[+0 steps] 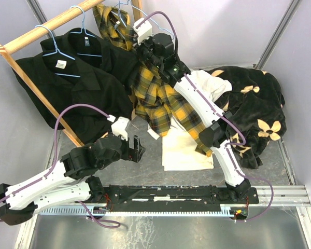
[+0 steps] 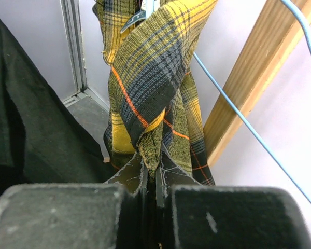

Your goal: Place the shirt on the hanger

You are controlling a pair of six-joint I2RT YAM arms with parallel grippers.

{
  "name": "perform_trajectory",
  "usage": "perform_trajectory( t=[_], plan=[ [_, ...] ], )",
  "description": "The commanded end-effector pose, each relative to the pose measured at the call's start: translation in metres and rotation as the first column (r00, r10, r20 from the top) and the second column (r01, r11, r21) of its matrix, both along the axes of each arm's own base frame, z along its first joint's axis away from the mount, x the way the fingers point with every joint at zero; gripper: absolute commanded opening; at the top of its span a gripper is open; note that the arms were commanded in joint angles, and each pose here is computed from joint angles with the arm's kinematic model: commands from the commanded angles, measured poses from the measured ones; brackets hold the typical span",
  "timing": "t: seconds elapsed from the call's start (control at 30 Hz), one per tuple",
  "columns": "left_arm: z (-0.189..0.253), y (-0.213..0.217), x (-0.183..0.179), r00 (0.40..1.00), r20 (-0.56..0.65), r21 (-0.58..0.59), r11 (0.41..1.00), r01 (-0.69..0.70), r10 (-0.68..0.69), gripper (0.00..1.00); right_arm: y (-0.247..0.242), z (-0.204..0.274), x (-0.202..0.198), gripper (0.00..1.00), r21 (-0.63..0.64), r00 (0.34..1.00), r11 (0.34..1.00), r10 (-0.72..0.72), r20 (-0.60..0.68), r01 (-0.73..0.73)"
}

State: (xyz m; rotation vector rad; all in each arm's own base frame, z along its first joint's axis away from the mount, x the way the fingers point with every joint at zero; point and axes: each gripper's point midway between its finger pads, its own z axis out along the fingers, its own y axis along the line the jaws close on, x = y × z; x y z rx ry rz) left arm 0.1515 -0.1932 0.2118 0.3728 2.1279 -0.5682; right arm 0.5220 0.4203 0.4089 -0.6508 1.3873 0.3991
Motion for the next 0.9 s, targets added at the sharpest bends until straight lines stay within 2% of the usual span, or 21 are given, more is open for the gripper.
perform_trajectory(
  t=[0.0, 0.17, 0.23, 0.3, 0.4, 0.53, 0.63, 0.7, 0.87],
  plan=[
    [0.025, 0.038, 0.022, 0.954, 0.051, -0.109, 0.951, -0.288, 0.295, 0.94, -0.017, 0.11, -0.032, 0.0, 0.187, 0.976, 0.982, -0.014, 0.218, -0.028],
    [0.05, 0.103, 0.031, 0.808, 0.085, -0.212, 0.803, -0.557, 0.583, 0.93, -0.035, 0.117, -0.056, 0.0, 0.11, 0.975, 0.993, 0.012, 0.221, -0.037],
    [0.057, 0.12, 0.031, 0.76, 0.093, -0.238, 0.756, -0.61, 0.643, 0.93, -0.041, 0.119, -0.067, 0.0, 0.083, 0.976, 0.995, 0.034, 0.217, -0.053],
    [0.061, 0.127, 0.032, 0.746, 0.111, -0.242, 0.746, -0.621, 0.657, 0.93, -0.046, 0.118, -0.075, 0.0, 0.054, 0.977, 0.997, 0.048, 0.206, -0.06],
    [0.065, 0.127, 0.033, 0.746, 0.125, -0.235, 0.75, -0.619, 0.654, 0.93, -0.053, 0.112, -0.083, 0.0, 0.017, 0.981, 0.998, 0.054, 0.186, -0.059],
    [0.078, 0.112, 0.038, 0.779, 0.16, -0.237, 0.79, -0.566, 0.606, 0.95, -0.065, 0.095, -0.087, 0.0, -0.03, 0.989, 0.999, 0.045, 0.142, -0.041],
    [0.103, 0.092, 0.04, 0.834, 0.233, -0.261, 0.859, -0.441, 0.5, 0.95, -0.073, 0.081, -0.089, 0.0, -0.061, 0.993, 0.997, 0.05, 0.103, -0.043],
    [0.126, 0.08, 0.041, 0.851, 0.298, -0.292, 0.89, -0.35, 0.432, 0.95, -0.077, 0.073, -0.09, 0.0, -0.075, 0.995, 0.996, 0.06, 0.08, -0.054],
    [0.176, 0.068, 0.049, 0.82, 0.436, -0.279, 0.922, -0.269, 0.372, 0.95, -0.084, 0.056, -0.089, 0.0, -0.08, 0.996, 0.994, 0.08, 0.027, -0.078]
  ],
)
